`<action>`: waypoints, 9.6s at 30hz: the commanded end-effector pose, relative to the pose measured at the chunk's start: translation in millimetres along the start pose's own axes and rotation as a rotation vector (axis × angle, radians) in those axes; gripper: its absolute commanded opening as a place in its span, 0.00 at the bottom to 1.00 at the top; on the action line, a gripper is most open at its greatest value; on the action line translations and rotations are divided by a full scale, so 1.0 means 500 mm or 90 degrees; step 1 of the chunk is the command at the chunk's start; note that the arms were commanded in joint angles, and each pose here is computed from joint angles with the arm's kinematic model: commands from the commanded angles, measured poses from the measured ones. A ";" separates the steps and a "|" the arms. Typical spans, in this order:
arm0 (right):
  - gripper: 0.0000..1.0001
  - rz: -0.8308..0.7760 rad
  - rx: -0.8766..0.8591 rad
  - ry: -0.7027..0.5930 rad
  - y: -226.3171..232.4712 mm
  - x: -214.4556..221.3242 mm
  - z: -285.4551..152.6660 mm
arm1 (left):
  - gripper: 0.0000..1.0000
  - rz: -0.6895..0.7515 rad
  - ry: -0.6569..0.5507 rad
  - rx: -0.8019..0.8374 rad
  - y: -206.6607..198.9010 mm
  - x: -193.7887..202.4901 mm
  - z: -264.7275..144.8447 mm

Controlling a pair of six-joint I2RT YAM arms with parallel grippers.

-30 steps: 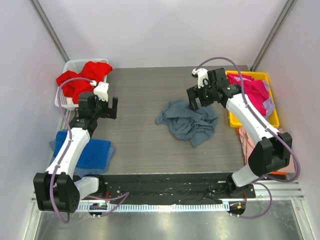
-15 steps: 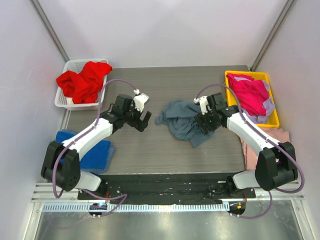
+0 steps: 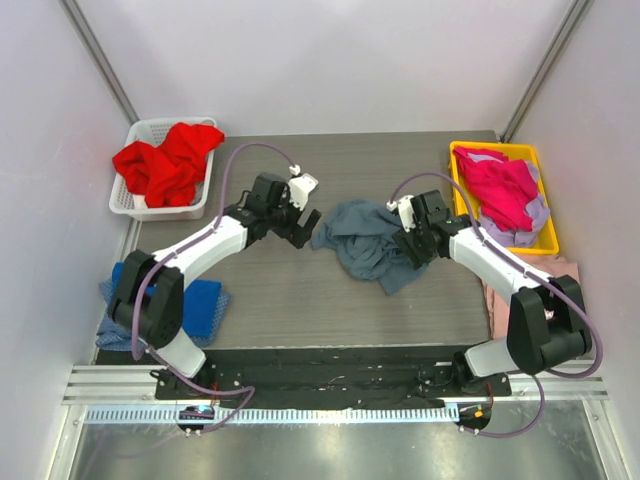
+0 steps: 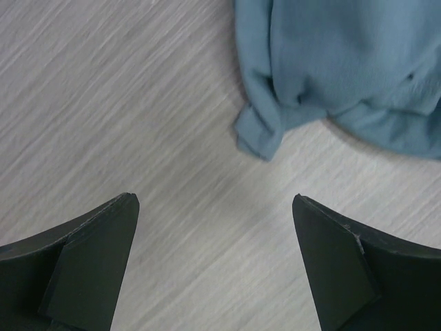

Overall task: Fold and stack the t-shirts
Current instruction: Flatten out the tshirt

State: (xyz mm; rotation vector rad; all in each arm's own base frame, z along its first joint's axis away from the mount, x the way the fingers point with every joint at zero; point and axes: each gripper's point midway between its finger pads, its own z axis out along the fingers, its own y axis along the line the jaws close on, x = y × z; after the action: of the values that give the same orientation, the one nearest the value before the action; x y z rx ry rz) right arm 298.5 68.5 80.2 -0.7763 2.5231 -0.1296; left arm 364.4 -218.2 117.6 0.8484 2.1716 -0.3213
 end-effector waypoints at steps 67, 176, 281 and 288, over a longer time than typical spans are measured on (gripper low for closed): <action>0.47 0.006 0.035 -0.008 -0.012 -0.001 0.050 | 0.49 0.097 0.034 0.029 -0.059 0.044 0.191; 0.01 -0.100 0.219 -0.024 -0.075 -0.101 -0.095 | 0.00 0.045 -0.152 -0.200 0.136 -0.202 -0.095; 0.01 0.193 0.487 -0.530 -0.439 -0.331 -0.766 | 0.00 -0.003 -0.368 -0.507 0.324 -0.452 -0.646; 0.01 0.191 0.431 -0.622 -0.355 -0.262 -0.872 | 0.00 0.024 -0.440 -0.425 0.212 -0.400 -0.753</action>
State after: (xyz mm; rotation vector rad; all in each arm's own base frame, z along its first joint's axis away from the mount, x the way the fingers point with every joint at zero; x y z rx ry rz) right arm 300.7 -38.7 541.0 -0.1035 1.5410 -0.4576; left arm 338.2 -43.5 531.9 0.2541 1.4561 0.2180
